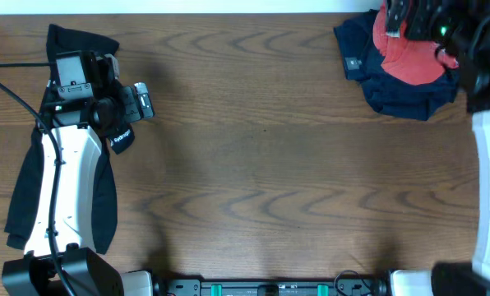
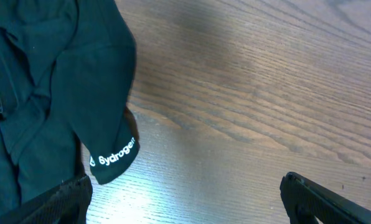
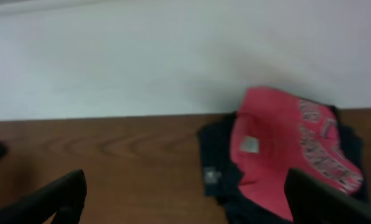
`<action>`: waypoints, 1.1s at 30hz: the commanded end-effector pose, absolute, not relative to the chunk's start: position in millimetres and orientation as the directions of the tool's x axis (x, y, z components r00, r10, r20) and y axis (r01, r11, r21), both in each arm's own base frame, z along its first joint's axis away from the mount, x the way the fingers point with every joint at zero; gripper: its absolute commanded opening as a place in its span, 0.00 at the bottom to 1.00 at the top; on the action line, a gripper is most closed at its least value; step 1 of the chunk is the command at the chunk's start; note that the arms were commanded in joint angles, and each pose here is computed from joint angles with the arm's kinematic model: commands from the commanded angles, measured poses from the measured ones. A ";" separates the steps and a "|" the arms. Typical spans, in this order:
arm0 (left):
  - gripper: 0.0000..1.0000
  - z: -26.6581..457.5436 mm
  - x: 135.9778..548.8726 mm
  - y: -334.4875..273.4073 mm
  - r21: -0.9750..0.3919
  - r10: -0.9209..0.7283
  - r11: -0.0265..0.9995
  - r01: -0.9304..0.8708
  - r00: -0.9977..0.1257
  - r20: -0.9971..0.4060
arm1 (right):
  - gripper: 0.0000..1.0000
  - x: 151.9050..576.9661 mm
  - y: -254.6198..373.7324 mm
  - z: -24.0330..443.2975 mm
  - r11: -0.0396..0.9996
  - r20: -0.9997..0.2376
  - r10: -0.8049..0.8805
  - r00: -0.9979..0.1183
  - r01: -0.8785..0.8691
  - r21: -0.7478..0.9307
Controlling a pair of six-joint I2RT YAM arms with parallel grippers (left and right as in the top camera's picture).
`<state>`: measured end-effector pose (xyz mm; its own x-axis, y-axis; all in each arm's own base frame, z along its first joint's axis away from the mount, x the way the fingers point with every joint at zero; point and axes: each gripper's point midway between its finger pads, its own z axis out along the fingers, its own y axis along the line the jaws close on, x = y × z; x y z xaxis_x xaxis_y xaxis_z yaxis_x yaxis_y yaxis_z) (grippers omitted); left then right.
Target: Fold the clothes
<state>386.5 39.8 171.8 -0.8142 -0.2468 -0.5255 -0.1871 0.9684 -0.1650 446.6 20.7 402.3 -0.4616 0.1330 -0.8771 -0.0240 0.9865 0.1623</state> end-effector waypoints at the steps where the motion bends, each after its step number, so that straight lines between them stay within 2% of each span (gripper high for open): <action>1: 0.98 172.7 388.8 41.8 -0.156 -0.240 0.970 -0.184 -0.814 -0.529 | 0.99 431.1 -1.2 382.6 0.992 -0.890 0.125 -0.438 0.063 0.108; 4: 0.98 172.7 388.7 42.0 -0.156 -0.240 0.970 -0.184 -0.814 -0.528 | 0.99 416.8 -3.2 347.4 0.992 -0.890 0.128 -0.437 0.066 0.110; 9: 0.98 172.7 388.8 42.0 -0.156 -0.240 0.970 -0.184 -0.814 -0.529 | 0.99 376.7 1.6 276.6 0.991 -0.854 0.135 -0.502 0.059 0.122; 19: 0.98 172.7 388.7 41.8 -0.156 -0.239 0.970 -0.184 -0.815 -0.528 | 0.99 308.8 16.7 164.1 0.988 -0.866 0.135 -0.482 -0.003 0.155; 24: 0.98 172.7 388.8 41.8 -0.156 -0.239 0.970 -0.184 -0.814 -0.529 | 0.99 288.4 20.2 137.4 0.985 -0.892 0.147 -0.428 -0.020 0.172; 33: 0.98 172.7 388.8 41.8 -0.156 -0.239 0.970 -0.184 -0.814 -0.529 | 0.99 270.3 18.7 124.3 0.982 -0.940 0.168 -0.296 -0.035 0.186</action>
